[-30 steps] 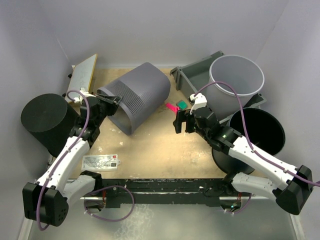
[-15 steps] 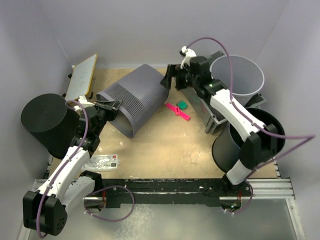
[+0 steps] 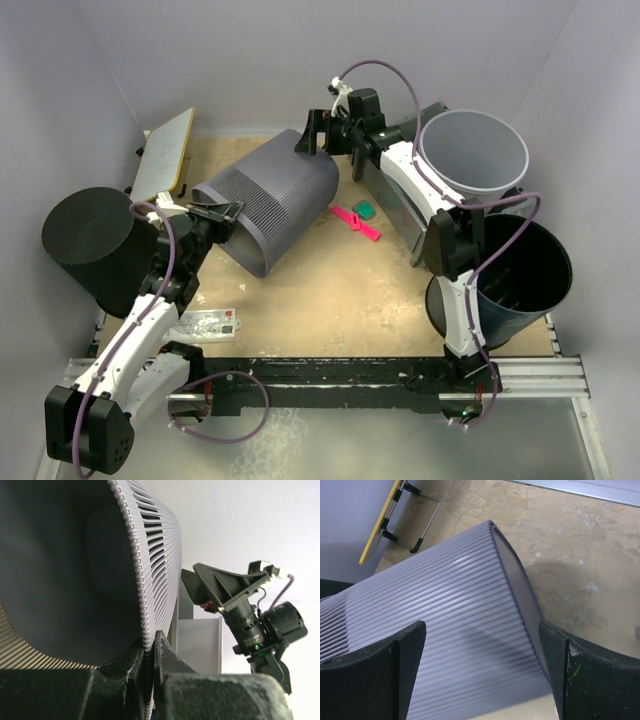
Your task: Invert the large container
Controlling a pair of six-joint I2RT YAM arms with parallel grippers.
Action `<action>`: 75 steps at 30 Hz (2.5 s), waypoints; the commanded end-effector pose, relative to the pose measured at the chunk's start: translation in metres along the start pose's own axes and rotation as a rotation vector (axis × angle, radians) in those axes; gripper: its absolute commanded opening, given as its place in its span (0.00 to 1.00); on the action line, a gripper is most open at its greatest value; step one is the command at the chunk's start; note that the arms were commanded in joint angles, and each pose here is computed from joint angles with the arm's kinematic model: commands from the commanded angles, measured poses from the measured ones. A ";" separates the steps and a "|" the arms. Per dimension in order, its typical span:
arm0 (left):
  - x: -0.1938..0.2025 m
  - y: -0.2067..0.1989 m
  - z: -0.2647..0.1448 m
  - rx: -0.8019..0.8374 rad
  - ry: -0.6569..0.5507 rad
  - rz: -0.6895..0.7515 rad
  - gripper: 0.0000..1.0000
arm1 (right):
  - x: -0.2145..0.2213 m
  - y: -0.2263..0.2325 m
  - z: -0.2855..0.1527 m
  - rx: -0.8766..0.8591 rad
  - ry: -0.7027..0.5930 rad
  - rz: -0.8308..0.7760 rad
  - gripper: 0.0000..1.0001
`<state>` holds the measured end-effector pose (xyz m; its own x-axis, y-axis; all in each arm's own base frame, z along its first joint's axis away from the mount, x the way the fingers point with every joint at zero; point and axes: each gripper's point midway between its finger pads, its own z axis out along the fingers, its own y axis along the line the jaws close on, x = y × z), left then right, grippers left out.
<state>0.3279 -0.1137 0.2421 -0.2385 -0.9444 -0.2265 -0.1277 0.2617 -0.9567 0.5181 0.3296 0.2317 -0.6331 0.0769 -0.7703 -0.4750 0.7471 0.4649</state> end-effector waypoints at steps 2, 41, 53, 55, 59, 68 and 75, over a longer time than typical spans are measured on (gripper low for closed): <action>0.010 0.027 -0.002 -0.071 0.047 0.071 0.00 | -0.005 0.048 -0.018 -0.237 0.038 -0.003 0.95; 0.027 0.097 0.019 -0.143 0.099 0.253 0.35 | 0.028 0.264 -0.180 -0.997 0.071 -0.227 0.95; 0.030 0.121 0.021 -0.207 0.113 0.275 0.59 | 0.058 0.263 -0.159 -0.999 0.150 -0.170 0.95; 0.030 0.121 0.021 -0.212 0.117 0.279 0.61 | 0.064 0.262 -0.157 -0.997 0.161 -0.159 0.95; 0.023 0.108 0.017 -0.218 0.100 0.307 0.61 | 0.065 0.264 -0.165 -0.993 0.155 -0.168 0.95; -0.030 0.012 -0.026 -0.184 -0.027 0.564 0.61 | 0.030 0.213 -0.216 -0.507 -0.152 -0.407 0.97; -0.029 -0.046 -0.067 -0.029 0.041 0.796 0.61 | 0.090 0.088 -0.252 -0.025 -0.298 -0.529 1.00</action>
<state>0.2977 -0.0845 0.2957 -0.2519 -0.6268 -0.7374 -0.0178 0.7648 -0.6440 0.2354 0.2876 0.3790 -0.1855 0.0228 -0.9824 -0.8602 0.4796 0.1735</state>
